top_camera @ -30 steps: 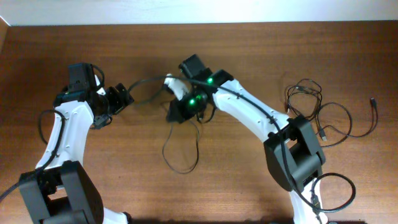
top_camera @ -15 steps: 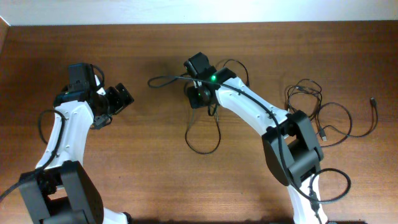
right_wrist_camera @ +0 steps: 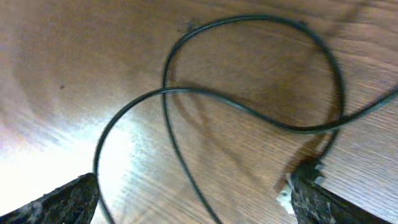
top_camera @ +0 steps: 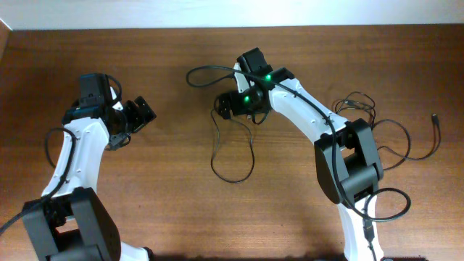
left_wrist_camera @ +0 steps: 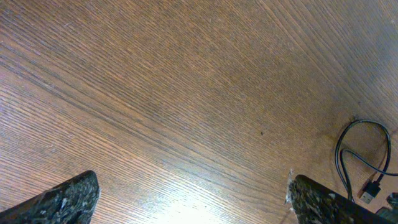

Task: Untangle cables
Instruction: 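Carry the black cable right toward the coiled cables with the right gripper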

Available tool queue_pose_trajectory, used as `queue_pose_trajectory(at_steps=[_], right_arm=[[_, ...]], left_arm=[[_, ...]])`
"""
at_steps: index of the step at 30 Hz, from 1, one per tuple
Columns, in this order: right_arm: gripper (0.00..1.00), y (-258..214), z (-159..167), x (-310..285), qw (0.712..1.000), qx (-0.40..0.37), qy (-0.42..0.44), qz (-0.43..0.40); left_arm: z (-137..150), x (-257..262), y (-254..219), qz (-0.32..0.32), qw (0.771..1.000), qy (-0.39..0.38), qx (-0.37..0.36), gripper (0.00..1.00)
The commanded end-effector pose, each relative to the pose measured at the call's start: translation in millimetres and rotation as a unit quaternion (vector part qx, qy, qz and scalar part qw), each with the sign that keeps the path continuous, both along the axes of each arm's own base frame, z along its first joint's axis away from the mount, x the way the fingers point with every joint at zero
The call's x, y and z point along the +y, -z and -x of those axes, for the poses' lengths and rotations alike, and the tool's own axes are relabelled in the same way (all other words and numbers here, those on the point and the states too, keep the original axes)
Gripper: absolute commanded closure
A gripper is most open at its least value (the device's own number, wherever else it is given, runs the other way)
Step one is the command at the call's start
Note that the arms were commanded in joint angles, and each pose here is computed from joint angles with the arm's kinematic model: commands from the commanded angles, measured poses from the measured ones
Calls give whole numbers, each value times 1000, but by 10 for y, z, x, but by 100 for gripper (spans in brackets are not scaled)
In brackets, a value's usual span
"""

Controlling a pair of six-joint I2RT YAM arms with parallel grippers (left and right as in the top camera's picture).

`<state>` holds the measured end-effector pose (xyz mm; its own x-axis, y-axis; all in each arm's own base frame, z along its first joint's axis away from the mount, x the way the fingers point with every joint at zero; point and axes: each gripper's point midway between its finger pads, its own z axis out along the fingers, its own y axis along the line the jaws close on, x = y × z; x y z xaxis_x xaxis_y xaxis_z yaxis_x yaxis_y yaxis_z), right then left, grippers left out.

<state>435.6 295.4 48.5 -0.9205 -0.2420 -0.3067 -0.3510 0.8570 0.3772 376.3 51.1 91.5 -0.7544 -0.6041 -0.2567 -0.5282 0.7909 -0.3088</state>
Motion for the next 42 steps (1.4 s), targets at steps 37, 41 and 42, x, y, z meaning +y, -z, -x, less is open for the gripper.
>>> queue_pose_trajectory(at_steps=[37, 41, 42], right_arm=[[96, -1562, 881, 619, 969, -56, -216, -105], [96, -2595, 1100, 432, 945, -181, -235, -141], [96, -2742, 1127, 373, 942, -202, -230, -140]], left_arm=[[19, -26, 21, 9, 1000, -2, 2, 1], [18, -25, 21, 9, 1000, -2, 2, 1], [18, -25, 21, 9, 1000, -2, 2, 1]])
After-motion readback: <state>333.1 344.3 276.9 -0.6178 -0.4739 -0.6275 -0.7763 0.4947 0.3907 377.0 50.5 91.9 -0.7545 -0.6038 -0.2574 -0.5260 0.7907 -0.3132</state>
